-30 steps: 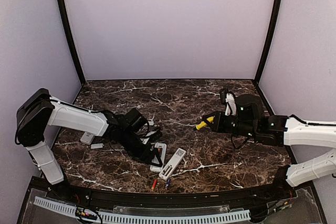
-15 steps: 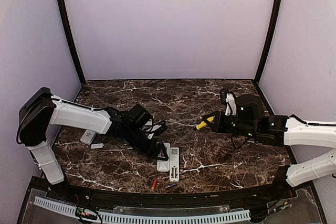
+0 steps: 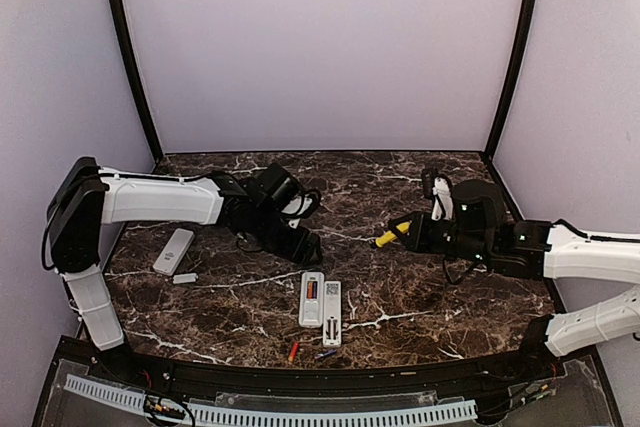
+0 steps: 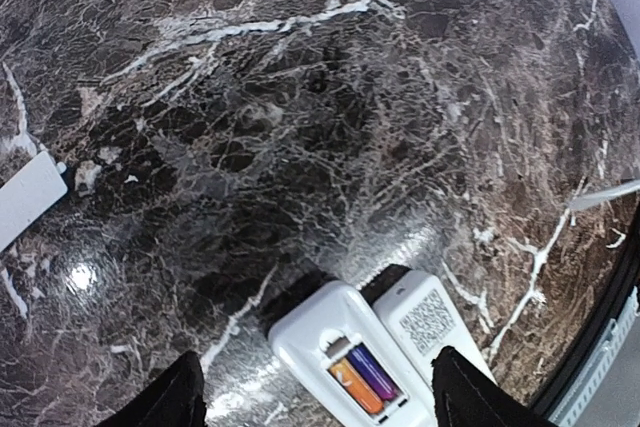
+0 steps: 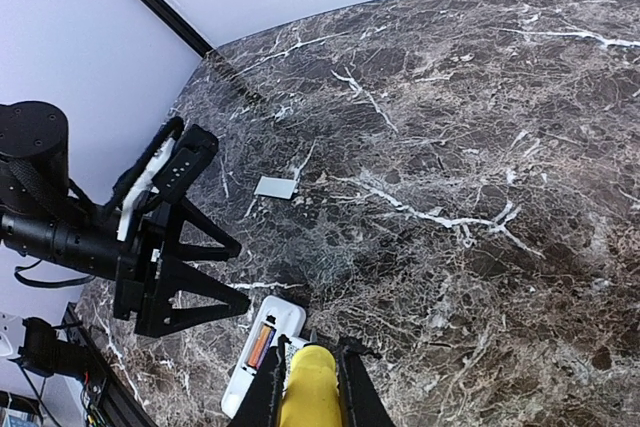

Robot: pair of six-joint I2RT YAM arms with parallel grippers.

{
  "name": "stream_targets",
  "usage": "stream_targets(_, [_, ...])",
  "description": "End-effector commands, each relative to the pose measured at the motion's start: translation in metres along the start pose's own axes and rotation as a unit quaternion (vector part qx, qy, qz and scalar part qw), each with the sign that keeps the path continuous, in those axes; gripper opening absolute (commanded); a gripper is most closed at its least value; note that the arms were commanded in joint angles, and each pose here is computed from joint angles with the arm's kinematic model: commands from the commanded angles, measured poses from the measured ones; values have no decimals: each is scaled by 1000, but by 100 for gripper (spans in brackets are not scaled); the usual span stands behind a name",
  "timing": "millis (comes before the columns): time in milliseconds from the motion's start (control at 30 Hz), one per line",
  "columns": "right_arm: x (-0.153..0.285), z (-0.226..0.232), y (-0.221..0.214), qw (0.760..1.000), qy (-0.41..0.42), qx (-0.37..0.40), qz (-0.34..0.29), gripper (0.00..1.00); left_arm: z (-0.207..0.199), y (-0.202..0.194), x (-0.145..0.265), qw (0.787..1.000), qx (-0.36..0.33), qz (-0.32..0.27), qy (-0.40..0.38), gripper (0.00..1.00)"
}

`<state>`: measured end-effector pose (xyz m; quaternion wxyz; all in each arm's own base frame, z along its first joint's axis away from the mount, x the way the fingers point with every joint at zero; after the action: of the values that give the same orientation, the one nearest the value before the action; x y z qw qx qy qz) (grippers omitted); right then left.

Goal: Unload the batteries from the remote control
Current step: Adjust the remote control without the battery cover at the center of the board.

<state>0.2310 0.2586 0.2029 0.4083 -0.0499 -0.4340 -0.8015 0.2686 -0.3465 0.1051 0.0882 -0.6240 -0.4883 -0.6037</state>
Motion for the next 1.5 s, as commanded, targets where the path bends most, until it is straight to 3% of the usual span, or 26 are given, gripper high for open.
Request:
stream_targets(0, [4,-4,5,1000,-6,-6,-18,0,20,-10,-13,998,-4,38,57,78])
stream_targets(300, [-1,-5,3,1000,-10,-6,-16,0,20,5,-30,997,-16,28,67,80])
stream_targets(767, [-1,-4,3,1000,-7,-6,-17,0,17,-16,-57,989,-56,84,109,80])
stream_targets(1467, [-7,2,5,1000,-1,-7,-12,0,44,-73,-18,970,-52,143,188,80])
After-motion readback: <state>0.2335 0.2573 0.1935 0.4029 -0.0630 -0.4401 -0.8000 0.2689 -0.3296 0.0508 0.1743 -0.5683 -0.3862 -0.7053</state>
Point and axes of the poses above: each gripper's point midway between its finger pads, its own x axis back along the fingers, its own z axis along the line the jaws close on, y = z × x, the point moved 2 cm from there along x, back along the fingers, and after that the axes turned 8 degrees about -x, right-handed, at the moved point
